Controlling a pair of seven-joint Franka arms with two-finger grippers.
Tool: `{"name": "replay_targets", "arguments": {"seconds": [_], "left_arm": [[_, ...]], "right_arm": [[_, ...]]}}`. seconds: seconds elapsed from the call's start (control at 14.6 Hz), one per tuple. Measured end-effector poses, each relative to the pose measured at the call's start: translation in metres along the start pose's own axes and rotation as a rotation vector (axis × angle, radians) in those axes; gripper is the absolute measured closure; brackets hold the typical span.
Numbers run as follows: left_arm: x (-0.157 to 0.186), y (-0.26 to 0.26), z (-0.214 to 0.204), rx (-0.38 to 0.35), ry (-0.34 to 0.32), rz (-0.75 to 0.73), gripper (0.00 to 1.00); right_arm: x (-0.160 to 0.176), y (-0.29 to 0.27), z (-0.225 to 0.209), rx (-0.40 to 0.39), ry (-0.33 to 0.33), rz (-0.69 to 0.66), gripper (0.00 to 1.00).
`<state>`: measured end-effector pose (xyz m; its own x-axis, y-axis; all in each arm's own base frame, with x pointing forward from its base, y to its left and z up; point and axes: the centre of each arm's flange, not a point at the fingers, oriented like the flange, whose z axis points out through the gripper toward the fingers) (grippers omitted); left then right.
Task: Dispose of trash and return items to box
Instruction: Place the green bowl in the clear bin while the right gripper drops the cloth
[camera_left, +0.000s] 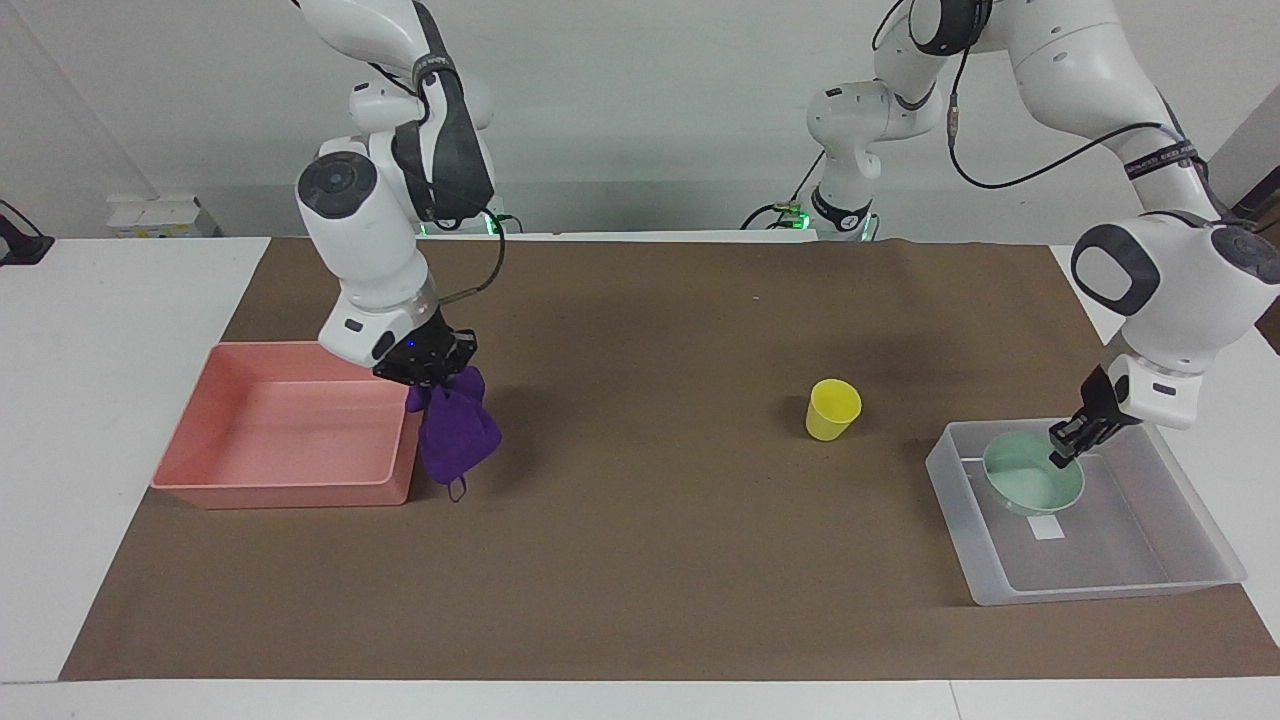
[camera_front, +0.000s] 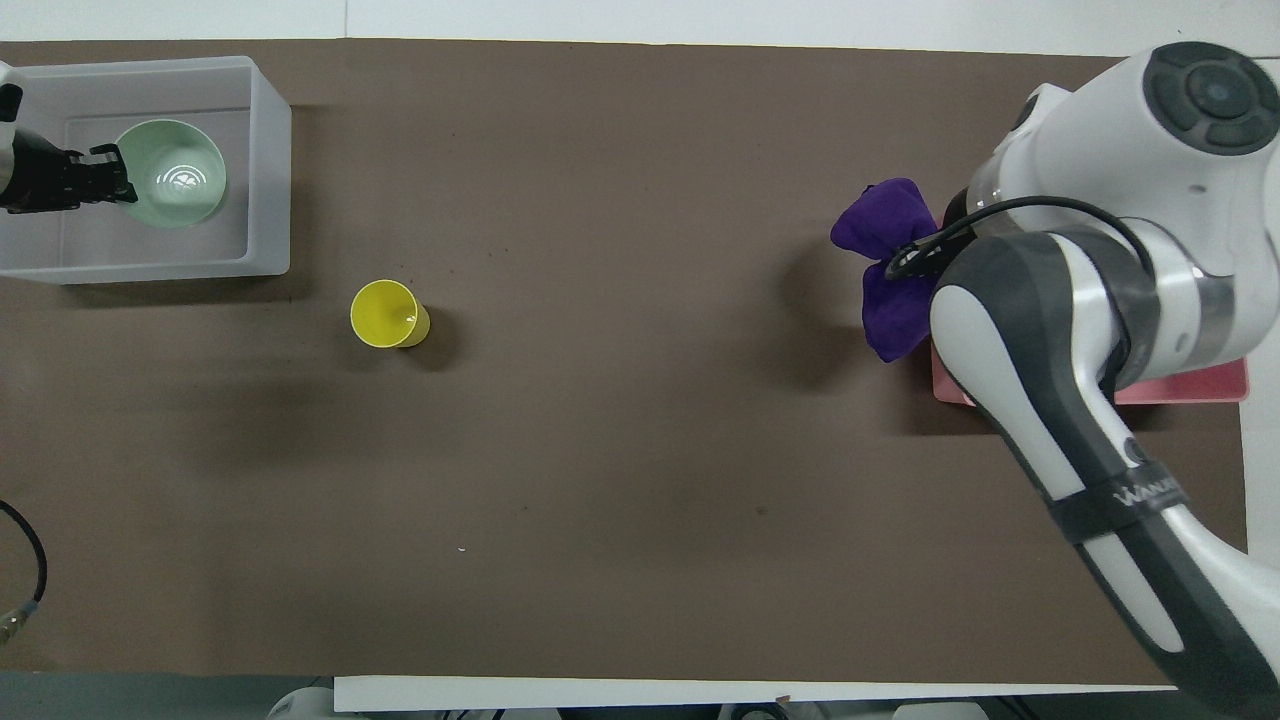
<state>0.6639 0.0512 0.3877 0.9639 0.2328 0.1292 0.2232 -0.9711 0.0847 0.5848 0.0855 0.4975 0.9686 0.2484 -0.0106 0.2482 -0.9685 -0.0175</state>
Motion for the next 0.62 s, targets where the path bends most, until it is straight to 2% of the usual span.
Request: {"name": "replay_targets", "arguments": {"seconds": [0.21,0.41,0.62], "left_arm": [[-0.008,-0.001,0.034,0.007,-0.040,0.002,0.96],[-0.007,-0.001,0.033,0.005,-0.028,0.007,0.68],[0.004,0.019,-0.019,-0.012,0.004,0.034,0.34]], "right_arm": [[-0.019,0.039,-0.032,-0.004,0.003,0.032,0.92],[-0.037,0.091,-0.022,0.004,-0.025,0.085,0.92],[-0.050,0.119,0.016,0.009,-0.039,0.114,0.92]]}}
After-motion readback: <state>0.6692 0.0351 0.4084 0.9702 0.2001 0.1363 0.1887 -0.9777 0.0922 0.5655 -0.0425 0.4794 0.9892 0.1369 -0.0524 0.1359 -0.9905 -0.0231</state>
